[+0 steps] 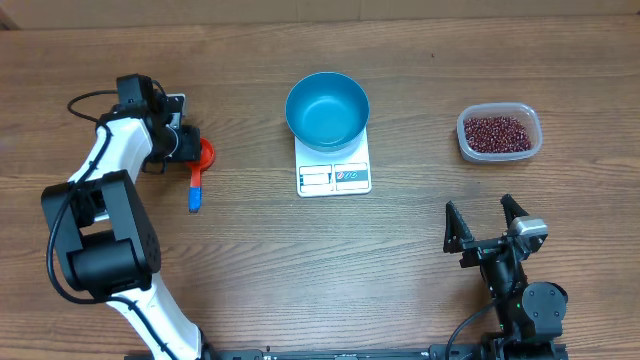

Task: Scoop item into bowl and weigh 150g on scale
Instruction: 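Reach left gripper down to the red scoop and grasp its bowl rim, then lift the red scoop with left gripper toward the scale center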

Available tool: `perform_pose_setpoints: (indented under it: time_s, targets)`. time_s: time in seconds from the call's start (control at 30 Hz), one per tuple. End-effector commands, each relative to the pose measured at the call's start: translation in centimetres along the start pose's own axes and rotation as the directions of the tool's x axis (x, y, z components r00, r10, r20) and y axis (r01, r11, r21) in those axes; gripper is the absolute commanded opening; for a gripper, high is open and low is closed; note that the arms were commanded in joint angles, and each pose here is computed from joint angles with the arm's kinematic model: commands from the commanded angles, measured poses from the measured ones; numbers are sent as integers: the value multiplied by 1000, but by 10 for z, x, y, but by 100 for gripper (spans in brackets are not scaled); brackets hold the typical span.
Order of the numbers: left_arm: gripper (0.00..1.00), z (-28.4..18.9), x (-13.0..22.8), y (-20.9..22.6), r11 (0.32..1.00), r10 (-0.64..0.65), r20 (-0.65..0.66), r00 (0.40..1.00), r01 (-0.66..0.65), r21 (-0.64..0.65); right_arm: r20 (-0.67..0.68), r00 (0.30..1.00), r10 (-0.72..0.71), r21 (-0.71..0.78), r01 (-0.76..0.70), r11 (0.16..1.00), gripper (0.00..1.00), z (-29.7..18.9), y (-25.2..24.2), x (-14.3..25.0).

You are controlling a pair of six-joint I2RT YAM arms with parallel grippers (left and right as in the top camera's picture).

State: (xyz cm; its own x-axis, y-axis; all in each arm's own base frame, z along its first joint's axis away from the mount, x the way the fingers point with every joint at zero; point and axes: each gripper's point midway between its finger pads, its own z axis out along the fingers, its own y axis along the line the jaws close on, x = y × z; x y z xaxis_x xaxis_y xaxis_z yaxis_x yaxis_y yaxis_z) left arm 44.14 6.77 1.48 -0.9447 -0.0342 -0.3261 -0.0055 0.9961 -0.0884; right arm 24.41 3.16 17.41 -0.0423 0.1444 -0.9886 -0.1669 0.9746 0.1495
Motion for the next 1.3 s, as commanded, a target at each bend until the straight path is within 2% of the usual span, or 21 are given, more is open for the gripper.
perform_pose_setpoints:
  time_s: [0.0,0.2,0.43,0.47,0.63,0.8,0.93,1.13,1.27]
  targets:
    - [56,2,-9,-7,999,43,19,999,-43,4,4,1000,2,-5,-2,1000,100,0,1,2]
    - [46,4,-16,-7,999,47,46,998,-47,0,4,1000,3,-5,-3,1000,100,0,1,2]
    - [37,24,-2,-7,999,32,-10,999,-32,15,4,1000,3,-5,-3,1000,100,0,1,2]
    - [34,26,-1,-7,999,30,-16,999,-30,17,4,1000,3,-5,-3,1000,100,0,1,2]
    - [4,25,-2,-7,1000,-3,-12,1000,3,17,4,1000,2,-5,-2,1000,100,0,1,2]
    - [4,13,-13,-6,997,-71,15,997,71,13,4,1000,2,-5,-2,1000,100,0,1,2]
    - [5,-21,-36,-8,981,-194,66,979,193,18,4,1000,2,-5,-2,1000,100,0,1,2]
    - [4,-104,-61,-29,887,-459,126,880,447,113,4,1000,3,-5,-3,1000,100,0,1,2]
    - [4,-156,-57,-58,782,-607,85,790,575,241,4,1000,2,-5,-2,1000,100,0,1,2]
